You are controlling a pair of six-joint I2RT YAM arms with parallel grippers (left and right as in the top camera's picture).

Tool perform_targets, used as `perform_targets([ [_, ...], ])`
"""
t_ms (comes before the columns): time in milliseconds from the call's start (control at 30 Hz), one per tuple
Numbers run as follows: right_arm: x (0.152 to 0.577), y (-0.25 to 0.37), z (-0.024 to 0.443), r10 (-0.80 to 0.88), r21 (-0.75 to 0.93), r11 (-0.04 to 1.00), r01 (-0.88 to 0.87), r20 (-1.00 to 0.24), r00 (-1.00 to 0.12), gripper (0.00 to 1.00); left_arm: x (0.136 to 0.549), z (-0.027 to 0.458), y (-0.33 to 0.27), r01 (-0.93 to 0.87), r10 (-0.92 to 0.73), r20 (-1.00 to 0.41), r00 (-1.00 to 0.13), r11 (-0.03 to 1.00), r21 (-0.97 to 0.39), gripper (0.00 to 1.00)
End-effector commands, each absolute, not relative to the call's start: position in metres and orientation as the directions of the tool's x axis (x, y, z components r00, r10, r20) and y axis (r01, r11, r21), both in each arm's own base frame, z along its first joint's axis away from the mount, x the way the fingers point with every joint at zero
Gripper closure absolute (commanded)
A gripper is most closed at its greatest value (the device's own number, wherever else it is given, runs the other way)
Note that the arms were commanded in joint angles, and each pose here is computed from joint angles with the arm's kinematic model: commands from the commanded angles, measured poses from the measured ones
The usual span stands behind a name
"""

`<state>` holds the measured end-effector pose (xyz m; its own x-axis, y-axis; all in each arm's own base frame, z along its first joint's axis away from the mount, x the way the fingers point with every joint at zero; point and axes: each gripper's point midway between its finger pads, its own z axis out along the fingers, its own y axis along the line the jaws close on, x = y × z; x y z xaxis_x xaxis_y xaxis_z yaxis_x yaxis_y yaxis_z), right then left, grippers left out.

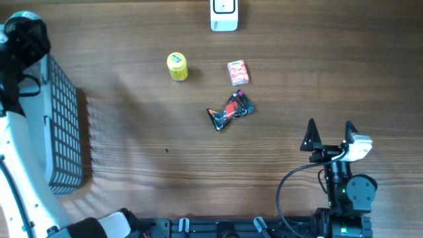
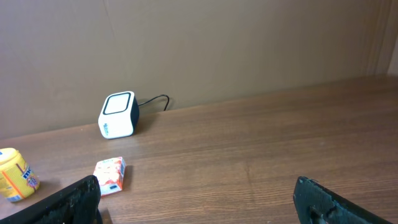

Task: Scan the item barcode
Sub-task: 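Lift the tin can out of the basket and carry it toward the scanner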

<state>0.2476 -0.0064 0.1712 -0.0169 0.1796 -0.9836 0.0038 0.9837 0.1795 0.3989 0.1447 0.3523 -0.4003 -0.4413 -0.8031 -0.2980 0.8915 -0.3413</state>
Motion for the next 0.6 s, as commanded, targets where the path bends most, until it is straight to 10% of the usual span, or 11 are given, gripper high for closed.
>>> perform_targets([
  [0, 0.248, -0.005, 0.171, 0.186, 0.186, 0.983, -0.001, -0.982, -0.017, 0.0, 0.4, 0.384, 0.118, -0.213, -0.401, -0.843, -0.36, 0.914, -0.344, 0.37],
  [567, 0.248, -0.005, 0.171, 0.186, 0.186, 0.983, -0.001, -0.982, -0.017, 0.0, 0.424, 0.396, 0.01, 0.052, -0.284, -0.87, -0.403, 0.942, -0.331, 0.39],
])
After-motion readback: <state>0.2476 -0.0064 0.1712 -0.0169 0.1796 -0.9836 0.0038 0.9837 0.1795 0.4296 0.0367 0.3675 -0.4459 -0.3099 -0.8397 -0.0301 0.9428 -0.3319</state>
